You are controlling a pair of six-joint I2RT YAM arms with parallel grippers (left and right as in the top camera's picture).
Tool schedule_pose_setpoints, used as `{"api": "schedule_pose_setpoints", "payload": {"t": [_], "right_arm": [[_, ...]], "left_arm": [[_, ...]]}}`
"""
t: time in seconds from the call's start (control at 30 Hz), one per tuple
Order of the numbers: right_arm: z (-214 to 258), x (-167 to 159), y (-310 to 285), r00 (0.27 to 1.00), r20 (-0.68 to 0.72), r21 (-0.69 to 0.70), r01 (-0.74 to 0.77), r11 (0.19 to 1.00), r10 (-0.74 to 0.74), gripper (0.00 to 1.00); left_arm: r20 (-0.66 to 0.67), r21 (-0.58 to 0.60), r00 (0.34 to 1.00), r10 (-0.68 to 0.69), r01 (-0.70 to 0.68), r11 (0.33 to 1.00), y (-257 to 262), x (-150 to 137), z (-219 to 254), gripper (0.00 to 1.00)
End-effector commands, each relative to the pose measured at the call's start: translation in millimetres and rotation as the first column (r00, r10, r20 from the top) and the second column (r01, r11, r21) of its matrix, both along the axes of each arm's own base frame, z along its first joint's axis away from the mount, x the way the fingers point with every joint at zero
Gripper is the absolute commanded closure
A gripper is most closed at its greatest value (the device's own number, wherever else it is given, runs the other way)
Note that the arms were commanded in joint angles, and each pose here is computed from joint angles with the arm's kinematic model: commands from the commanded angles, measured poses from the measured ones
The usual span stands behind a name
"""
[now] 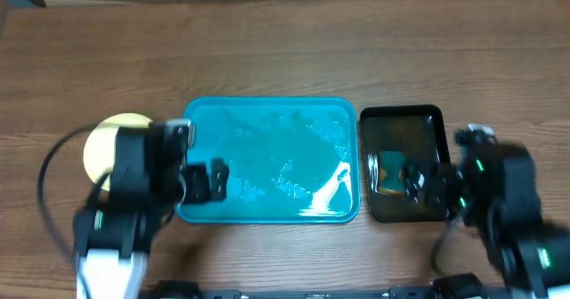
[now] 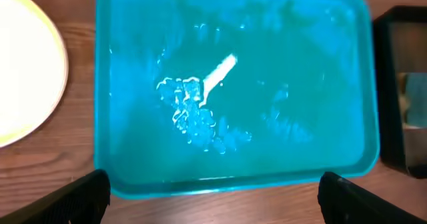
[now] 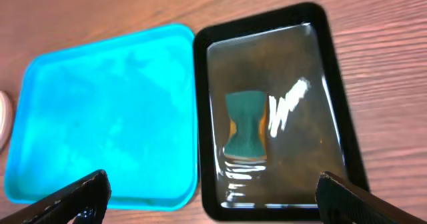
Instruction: Clean dirty plates on tray and stack at the side
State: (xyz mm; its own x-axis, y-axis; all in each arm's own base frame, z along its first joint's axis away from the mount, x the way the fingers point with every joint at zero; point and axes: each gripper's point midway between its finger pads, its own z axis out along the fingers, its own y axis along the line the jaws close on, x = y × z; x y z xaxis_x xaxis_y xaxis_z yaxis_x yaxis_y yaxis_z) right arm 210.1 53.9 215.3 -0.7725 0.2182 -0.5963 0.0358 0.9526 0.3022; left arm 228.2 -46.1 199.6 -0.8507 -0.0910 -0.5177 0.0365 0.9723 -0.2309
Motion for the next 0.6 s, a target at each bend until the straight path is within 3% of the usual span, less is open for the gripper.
{"api": "schedule_pose_setpoints", "payload": {"t": [0.0,0.2,0.57], "right_arm": [[19.6,-21.4,-7.3,0.99,0.141,0.012,0.015,1.0,-0.017,0.0],[30.3,-30.6,-8.7,0.979,0.202,0.024,0.013,1.0,-0.018,0.0],[28.4,-30.9,-8.8,0.981,0.196,0.023,0.014,1.0,-0.018,0.0]], "left_arm": [[0.141,-0.032,0.989,0.036,-0.032,0.999,2.0,-28.0,13.5,0.0],[0.298,-0.051,0.954,0.042,-0.028,0.998,3.3,-45.3,40.4,0.0],[0.249,-0.046,0.968,0.041,-0.03,0.998,4.1,-56.8,30.4,0.0]]}}
